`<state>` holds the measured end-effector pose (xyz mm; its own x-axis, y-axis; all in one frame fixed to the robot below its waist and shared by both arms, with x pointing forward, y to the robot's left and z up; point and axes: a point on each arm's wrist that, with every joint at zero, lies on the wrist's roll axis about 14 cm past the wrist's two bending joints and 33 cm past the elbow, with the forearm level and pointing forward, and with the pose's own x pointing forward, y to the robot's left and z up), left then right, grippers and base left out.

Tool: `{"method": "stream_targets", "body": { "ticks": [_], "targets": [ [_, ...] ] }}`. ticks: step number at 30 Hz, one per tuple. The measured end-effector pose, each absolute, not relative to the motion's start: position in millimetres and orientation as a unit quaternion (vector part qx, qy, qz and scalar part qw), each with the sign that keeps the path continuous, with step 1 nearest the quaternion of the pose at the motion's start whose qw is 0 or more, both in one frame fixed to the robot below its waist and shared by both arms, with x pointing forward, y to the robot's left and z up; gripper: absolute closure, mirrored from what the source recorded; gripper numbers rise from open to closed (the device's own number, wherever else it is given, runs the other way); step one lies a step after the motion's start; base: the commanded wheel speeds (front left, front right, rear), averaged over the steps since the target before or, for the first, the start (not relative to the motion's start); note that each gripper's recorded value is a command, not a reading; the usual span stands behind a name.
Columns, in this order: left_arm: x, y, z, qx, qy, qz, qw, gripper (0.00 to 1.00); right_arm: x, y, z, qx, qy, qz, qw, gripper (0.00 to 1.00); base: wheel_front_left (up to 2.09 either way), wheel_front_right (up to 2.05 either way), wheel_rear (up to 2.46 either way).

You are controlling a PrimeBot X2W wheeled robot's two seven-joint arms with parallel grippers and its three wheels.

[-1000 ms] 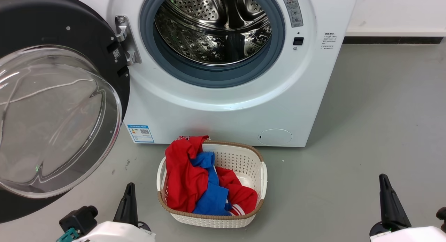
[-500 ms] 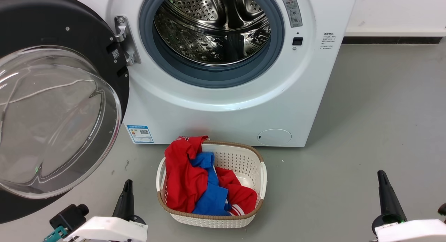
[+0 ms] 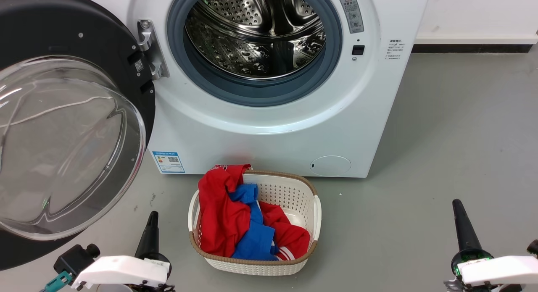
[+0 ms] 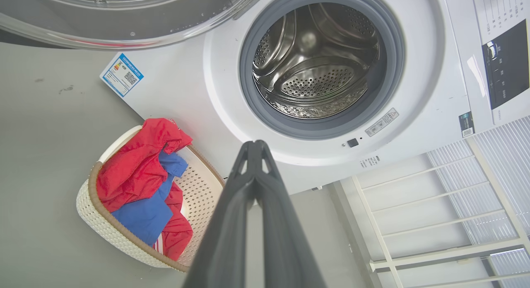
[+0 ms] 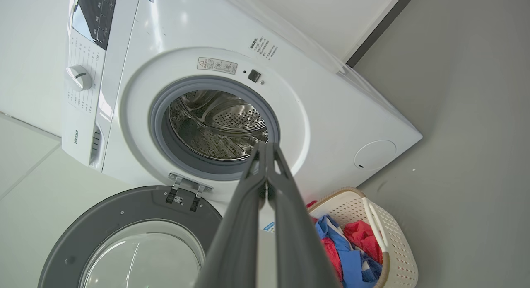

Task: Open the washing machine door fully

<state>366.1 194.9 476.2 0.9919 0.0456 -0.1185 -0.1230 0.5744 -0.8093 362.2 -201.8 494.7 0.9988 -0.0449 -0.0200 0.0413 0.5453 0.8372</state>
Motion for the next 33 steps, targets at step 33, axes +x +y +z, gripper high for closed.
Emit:
{"method": "stream_targets", "body": {
  "ticks": [33],
  "targets": [
    [377.8, 197.3, 488.2, -0.608, 0.027, 0.03, 0.793, 1.0, 376.6, -200.6, 497.1, 0.614, 0.006, -0.018, 0.789, 1.0, 0.0, 0.0, 0.0]
  ]
}}
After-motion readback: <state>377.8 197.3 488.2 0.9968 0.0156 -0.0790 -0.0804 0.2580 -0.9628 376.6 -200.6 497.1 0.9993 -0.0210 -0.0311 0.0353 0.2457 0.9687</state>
